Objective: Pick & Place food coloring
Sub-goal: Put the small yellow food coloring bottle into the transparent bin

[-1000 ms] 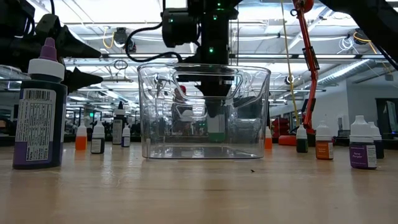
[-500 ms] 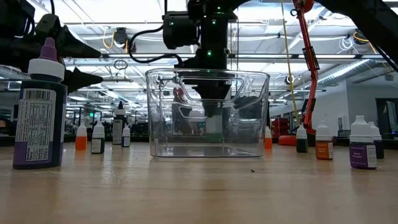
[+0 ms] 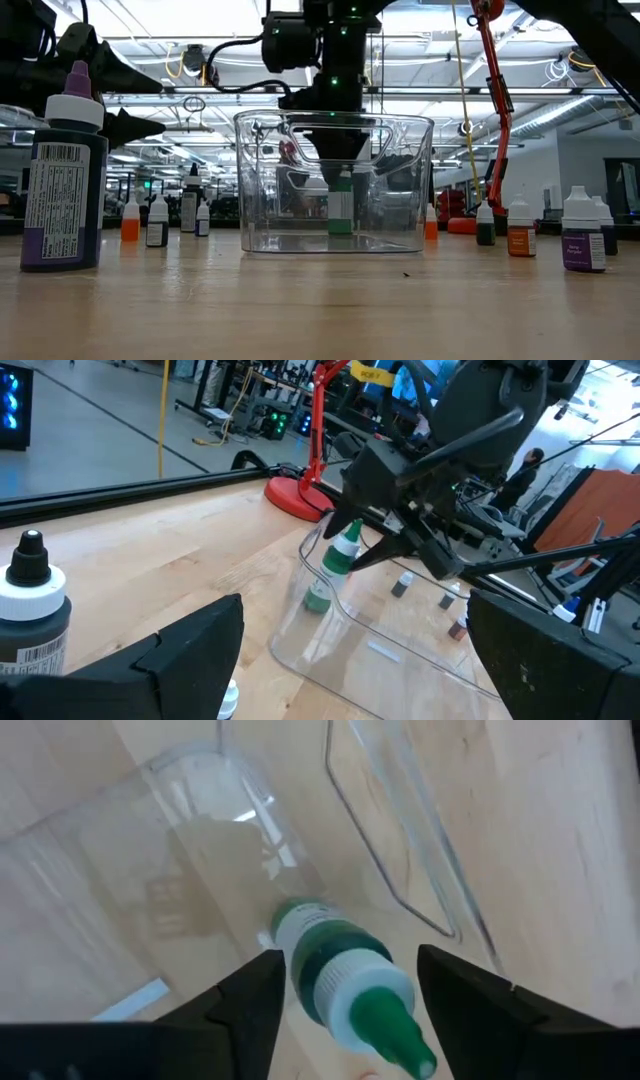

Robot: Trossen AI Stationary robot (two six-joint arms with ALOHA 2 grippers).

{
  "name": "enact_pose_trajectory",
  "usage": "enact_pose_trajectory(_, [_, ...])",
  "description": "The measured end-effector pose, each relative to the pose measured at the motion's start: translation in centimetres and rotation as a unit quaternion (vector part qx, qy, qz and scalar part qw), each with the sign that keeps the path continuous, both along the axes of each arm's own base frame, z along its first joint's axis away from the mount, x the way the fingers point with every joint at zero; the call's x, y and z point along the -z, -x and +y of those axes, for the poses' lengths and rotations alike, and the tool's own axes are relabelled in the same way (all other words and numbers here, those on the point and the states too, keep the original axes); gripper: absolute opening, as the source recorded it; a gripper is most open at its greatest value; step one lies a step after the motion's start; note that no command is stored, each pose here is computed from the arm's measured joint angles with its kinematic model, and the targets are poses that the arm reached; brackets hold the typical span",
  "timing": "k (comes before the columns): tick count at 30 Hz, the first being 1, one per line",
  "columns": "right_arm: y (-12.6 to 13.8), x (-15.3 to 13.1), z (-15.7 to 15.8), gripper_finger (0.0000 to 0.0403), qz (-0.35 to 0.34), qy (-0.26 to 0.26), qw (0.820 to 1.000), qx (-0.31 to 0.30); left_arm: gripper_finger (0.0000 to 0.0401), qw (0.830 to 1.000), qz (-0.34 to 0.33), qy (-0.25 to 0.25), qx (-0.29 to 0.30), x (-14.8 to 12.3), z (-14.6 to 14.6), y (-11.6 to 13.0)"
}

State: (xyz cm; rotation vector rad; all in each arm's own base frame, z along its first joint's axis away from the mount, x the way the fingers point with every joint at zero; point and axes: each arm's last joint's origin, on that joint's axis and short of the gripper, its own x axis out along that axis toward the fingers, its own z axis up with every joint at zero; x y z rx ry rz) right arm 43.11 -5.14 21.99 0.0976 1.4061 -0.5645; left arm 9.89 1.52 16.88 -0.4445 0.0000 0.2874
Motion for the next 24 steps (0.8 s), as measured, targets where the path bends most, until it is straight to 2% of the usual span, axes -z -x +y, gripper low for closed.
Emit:
enact_pose_trajectory(6, [1.7,-2.8,0.3,0.0202,-0.006,-0.003,1.000,0.027,0.0379,1.000,-0.001,0.000,0.000,0.0,0.0,0.0])
enact_pose_trajectory(15, [6.8,-8.0,1.8,0.0200,0.031,-0.002,0.990,0.138,0.0379,1.000,0.000,0.000,0.000,0.0,0.0,0.0])
enact_pose_trajectory(20, [8.6,-7.0,2.5,0.0200,0.018,-0.005,0.989,0.149,0.0379,1.000,0.000,0.000,0.000,0.0,0.0,0.0])
enact_pose_trajectory(24, [10.4,-4.0,1.8,0.0200,0.050,-0.003,0.985,0.166,0.0379,1.000,-0.001,0.000,0.000,0.0,0.0,0.0])
